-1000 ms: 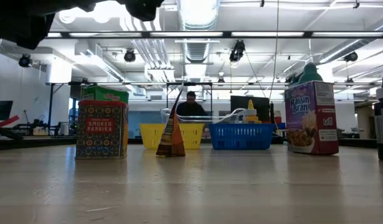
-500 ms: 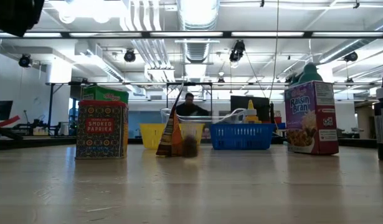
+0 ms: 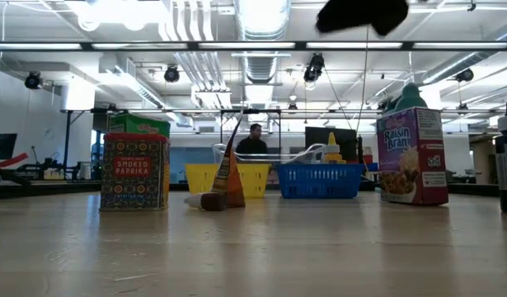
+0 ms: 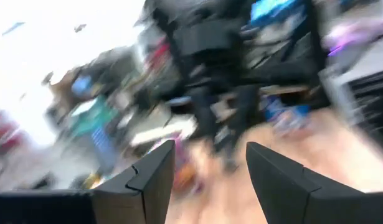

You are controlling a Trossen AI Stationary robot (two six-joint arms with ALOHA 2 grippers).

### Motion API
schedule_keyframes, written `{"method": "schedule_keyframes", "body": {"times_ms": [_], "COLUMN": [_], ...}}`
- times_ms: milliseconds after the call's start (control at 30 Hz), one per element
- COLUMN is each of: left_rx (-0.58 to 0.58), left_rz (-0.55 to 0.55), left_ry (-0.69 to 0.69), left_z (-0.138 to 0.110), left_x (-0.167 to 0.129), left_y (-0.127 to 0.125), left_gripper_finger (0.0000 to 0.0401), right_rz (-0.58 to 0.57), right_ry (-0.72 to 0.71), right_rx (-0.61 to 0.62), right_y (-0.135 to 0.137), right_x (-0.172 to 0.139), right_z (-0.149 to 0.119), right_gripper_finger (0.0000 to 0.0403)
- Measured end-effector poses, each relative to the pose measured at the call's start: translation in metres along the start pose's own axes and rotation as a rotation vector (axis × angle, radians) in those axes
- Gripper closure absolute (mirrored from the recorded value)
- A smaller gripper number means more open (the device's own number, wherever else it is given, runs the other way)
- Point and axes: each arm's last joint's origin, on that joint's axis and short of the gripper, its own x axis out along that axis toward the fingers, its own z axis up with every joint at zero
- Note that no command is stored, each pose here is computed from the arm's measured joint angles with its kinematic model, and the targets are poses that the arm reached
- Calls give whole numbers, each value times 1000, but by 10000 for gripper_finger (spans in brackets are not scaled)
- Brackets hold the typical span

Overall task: Pick & Place Kitchen Items
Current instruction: Put the orange food coloring bottle into the blue bin

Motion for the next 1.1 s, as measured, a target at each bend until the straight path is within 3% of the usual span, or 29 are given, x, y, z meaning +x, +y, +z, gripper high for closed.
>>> {"method": "schedule_keyframes", "body": {"times_ms": [133,333,500,867,1100], "left_rx": [-43,-126,-189,-246,-249], "left_rz": [14,24,28,40,36], "left_ry": [137,169,173,171,170], "left_z": [-8,-12,-22,-30,-30], "left_x": [-6,-19,-30,-41,-41], "left_y": [14,34,45,57,57], "left_gripper_finger": [197,197,197,197,197], "right_rz": [29,-25,100,66,17], "right_ry": [71,187,169,180,171], "right_rx": [-11,-4,72,86,124], "right_y": [-1,-22,-32,-35,-38], "right_x": [32,89,120,160,180], "right_z": [-11,-33,-34,-59,-60], "right_gripper_finger": [319,312,303,254,235]}}
